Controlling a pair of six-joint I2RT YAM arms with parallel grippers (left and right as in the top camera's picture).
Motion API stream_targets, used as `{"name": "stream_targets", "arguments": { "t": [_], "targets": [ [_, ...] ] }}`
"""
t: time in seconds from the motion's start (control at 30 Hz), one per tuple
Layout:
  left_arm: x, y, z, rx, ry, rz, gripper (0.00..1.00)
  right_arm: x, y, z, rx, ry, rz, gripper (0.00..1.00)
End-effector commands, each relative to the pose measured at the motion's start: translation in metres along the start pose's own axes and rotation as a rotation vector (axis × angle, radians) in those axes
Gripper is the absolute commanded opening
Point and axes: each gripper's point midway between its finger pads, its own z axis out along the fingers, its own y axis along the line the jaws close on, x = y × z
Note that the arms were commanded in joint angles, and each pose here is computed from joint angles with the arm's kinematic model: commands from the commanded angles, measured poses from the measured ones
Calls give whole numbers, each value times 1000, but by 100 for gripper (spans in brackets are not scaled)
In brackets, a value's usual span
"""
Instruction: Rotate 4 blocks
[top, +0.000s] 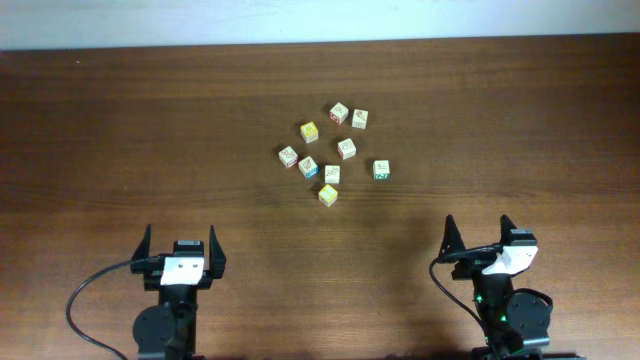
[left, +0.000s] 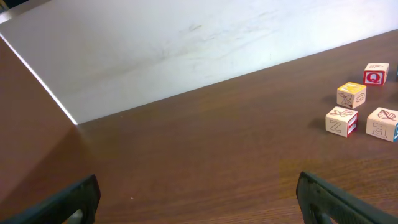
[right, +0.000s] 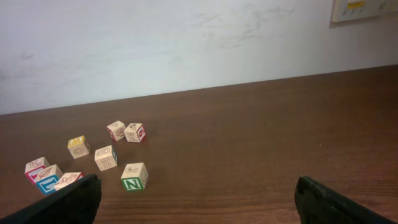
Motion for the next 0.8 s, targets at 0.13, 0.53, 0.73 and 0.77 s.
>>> {"name": "stream_targets", "arguments": {
  "t": [0.13,0.53,0.73,0.77],
  "targets": [
    [1,1,0,-3,1,12,99,4,1,0,-6,7,6,98],
    [1,1,0,-3,1,12,99,2,0,0,1,-1,6,98],
    [-3,-15,0,85,-24,12,99,3,6,0,-33,4,6,98],
    [-12,-24,-2,143,-66,6,99,-2,10,-1,-54,-4,6,99]
  ]
}}
